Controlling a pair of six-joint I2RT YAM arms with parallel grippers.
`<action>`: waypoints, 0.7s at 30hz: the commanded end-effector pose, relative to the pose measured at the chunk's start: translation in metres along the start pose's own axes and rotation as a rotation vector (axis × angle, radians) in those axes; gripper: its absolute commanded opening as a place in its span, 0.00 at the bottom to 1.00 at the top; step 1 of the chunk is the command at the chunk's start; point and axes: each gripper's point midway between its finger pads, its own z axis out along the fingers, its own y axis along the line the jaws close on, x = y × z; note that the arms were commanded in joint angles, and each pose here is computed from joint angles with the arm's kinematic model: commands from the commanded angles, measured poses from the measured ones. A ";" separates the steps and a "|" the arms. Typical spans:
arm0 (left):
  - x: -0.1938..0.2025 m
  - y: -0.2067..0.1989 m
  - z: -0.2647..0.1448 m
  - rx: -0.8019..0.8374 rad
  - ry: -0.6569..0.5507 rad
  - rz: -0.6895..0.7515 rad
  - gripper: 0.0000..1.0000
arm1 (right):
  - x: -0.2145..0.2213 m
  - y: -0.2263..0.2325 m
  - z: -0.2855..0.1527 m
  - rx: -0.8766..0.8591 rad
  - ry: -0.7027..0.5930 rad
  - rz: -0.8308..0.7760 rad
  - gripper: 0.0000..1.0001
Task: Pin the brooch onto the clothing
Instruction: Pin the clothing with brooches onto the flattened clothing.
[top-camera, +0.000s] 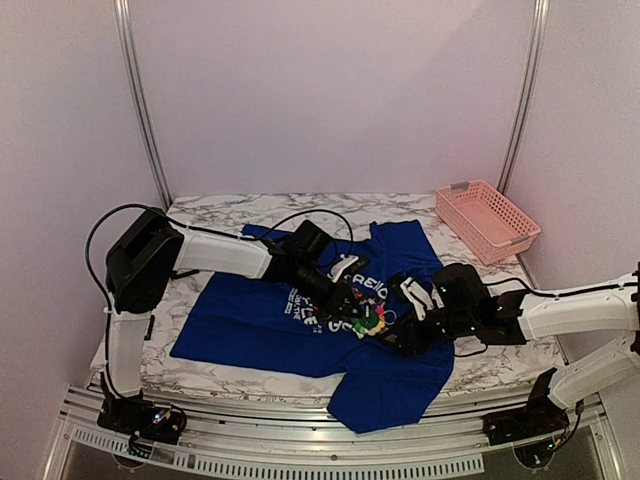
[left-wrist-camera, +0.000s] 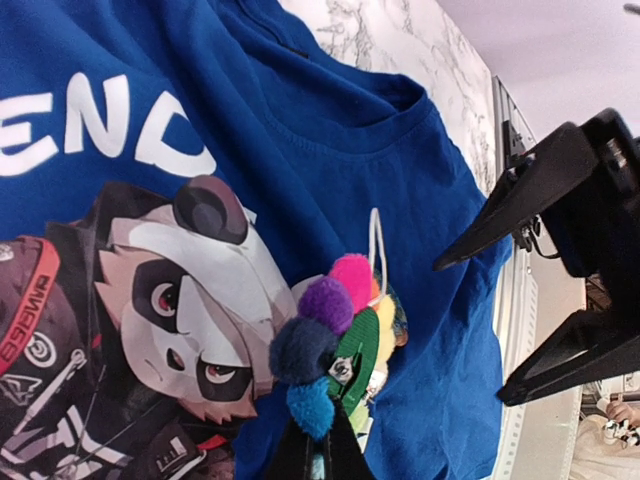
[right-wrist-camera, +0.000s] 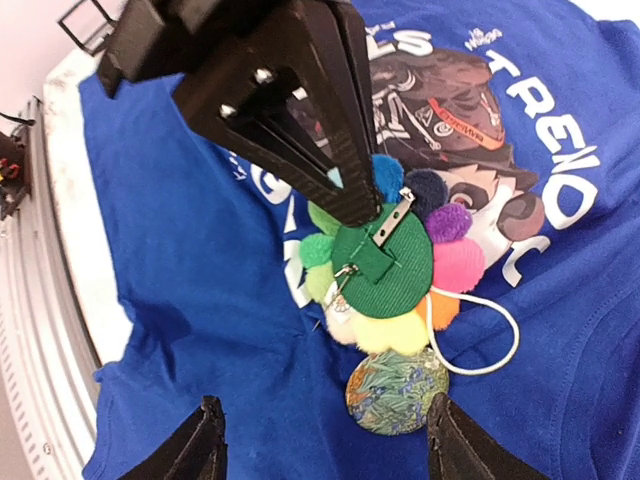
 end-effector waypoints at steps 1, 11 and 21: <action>0.004 0.012 -0.003 -0.019 0.000 -0.030 0.00 | 0.011 -0.005 0.025 0.109 0.063 -0.035 0.67; 0.003 0.016 0.000 -0.008 -0.008 -0.046 0.00 | 0.030 -0.031 0.039 0.283 0.090 -0.012 0.64; 0.009 0.019 0.005 -0.017 0.015 -0.068 0.00 | 0.034 -0.033 0.054 0.280 0.097 -0.029 0.23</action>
